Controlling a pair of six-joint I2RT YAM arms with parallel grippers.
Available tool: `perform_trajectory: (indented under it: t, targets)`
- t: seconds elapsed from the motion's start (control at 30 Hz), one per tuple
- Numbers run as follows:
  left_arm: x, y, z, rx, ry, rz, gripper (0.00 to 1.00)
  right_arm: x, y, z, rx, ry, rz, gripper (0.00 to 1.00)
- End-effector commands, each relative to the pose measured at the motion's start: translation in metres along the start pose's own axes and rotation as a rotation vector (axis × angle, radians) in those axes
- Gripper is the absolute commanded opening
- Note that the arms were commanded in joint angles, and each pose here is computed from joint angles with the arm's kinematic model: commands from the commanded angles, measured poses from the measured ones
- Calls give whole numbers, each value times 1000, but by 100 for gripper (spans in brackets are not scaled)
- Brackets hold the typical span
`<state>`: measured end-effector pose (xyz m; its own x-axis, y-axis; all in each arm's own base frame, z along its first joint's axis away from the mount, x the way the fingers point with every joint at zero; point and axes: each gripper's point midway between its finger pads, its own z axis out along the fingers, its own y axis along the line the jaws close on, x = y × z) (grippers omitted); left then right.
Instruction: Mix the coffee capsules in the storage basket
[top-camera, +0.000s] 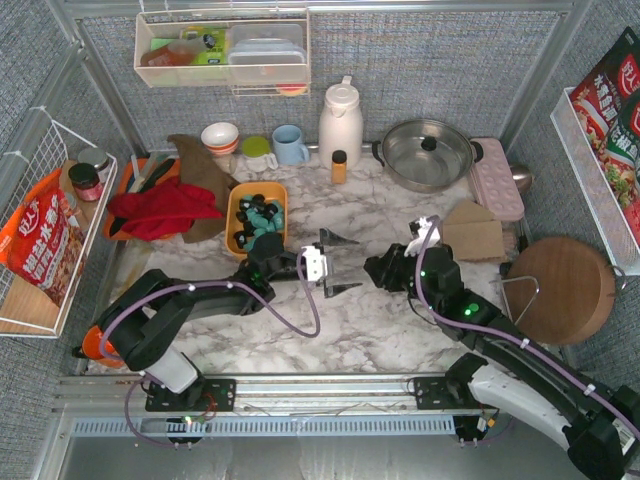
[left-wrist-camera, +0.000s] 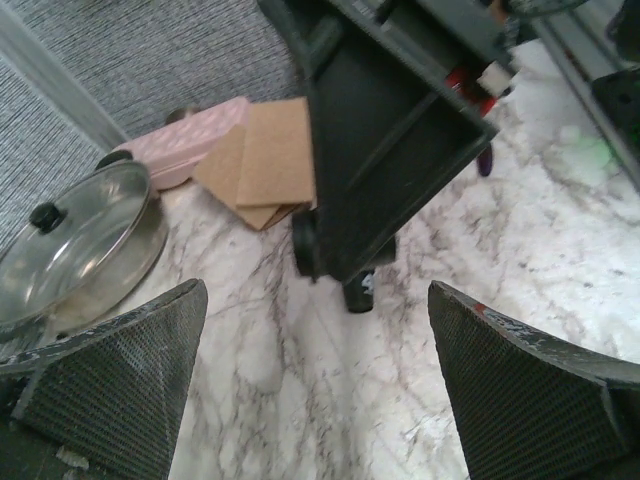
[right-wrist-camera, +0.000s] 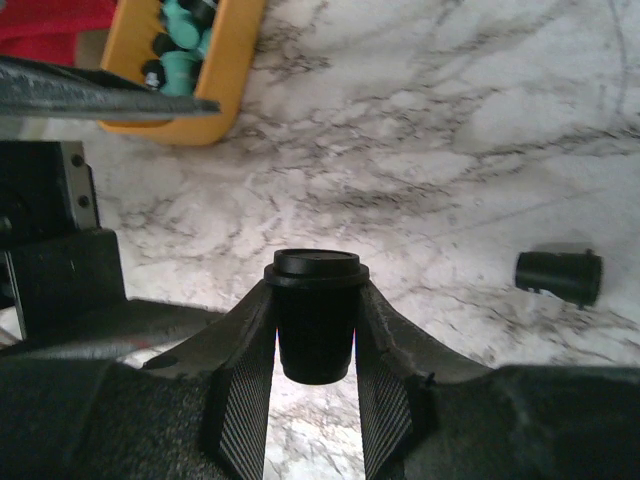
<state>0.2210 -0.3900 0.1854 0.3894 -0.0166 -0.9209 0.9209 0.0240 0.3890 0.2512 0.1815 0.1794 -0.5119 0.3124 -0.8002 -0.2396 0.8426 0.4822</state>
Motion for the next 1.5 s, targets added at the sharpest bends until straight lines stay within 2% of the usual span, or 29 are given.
perform_trajectory:
  t: [0.0,0.2,0.37,0.5,0.53,0.67,0.77,0.83,0.9,1.0,1.17,1.37,1.47]
  targets:
    - [-23,-13,9,41,-76,18,99,-28,34,-2,-163,-120,43,24]
    - [-33,-10,15,-17,-117,-31,99,-29,48,-5,-244,-146,67,24]
    - [-34,4,12,-102,-116,-28,99,-22,56,-5,-276,-130,60,24]
    - [-33,3,11,-101,-111,-18,98,-22,62,-5,-294,-132,58,24]
    - [-33,3,11,-100,-110,-14,95,-23,64,-6,-299,-132,58,24]
    - [-33,3,10,-99,-108,9,70,-23,68,-6,-307,-129,69,24]
    - [-36,4,8,-108,-114,27,56,-21,68,-5,-303,-122,79,26]
    - [-37,5,7,-114,-115,38,47,-19,67,-4,-296,-111,81,32]
    - [-37,6,6,-128,-113,45,38,-18,65,-4,-285,-100,82,43]
    - [-35,12,2,-167,-104,55,31,-18,61,-7,-253,-83,67,59]
    - [-31,26,-5,-258,-86,46,23,-21,48,-17,-169,-56,-3,71]
    - [-16,53,-21,-368,-38,30,15,-32,29,-30,-65,-56,-97,72]
    - [9,83,-40,-476,68,16,5,-32,5,-31,65,-11,-187,68]
